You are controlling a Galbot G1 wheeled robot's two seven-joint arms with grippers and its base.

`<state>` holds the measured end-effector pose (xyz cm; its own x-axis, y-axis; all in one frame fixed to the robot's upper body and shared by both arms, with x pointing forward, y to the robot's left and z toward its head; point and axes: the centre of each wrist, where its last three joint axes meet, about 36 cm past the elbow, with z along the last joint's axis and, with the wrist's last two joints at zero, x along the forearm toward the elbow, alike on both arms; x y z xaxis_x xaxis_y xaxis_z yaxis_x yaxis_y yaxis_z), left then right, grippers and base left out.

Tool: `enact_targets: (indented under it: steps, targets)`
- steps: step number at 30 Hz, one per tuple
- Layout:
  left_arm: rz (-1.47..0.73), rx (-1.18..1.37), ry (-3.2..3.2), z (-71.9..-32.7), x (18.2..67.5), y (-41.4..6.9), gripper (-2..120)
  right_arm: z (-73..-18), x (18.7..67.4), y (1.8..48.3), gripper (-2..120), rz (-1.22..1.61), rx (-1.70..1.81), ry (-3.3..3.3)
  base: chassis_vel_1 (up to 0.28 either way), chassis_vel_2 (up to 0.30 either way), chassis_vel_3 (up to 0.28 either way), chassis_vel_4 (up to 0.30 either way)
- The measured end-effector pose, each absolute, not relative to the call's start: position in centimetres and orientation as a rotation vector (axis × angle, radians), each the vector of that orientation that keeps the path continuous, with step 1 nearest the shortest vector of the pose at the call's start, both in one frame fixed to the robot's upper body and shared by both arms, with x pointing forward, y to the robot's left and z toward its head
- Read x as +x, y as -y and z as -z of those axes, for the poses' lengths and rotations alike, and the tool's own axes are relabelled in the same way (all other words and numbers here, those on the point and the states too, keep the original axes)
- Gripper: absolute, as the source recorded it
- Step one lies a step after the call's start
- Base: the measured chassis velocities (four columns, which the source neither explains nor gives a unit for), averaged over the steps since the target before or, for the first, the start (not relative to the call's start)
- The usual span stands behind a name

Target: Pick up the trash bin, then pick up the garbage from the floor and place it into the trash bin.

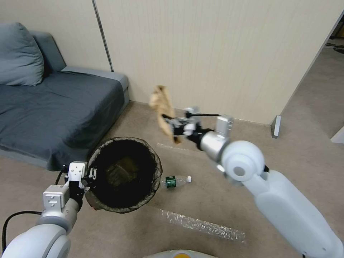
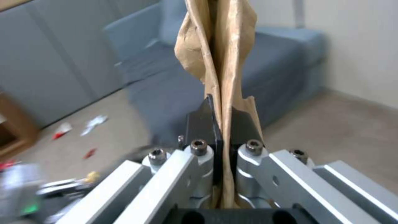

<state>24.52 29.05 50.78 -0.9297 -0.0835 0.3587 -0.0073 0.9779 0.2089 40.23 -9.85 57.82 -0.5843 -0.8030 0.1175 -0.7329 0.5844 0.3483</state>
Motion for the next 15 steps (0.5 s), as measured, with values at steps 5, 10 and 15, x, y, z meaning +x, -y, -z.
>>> enact_targets:
  steps: [5,10,15]
  targets:
    - [0.305,0.047,2.745,-50.9,24.7,-29.0,3,-58.0,38.3,6.6,0,0.366,1.357,2.453,0.000,0.000,0.000,0.000]
    - [0.302,0.046,2.746,-50.9,24.8,-28.9,3,-57.2,36.6,3.6,0,0.335,1.378,2.392,0.000,0.000,0.000,0.000]
    - [0.304,0.047,2.751,-50.9,25.0,-29.0,3,-56.3,35.6,1.6,0,0.295,1.325,2.359,0.000,0.000,0.000,0.000]
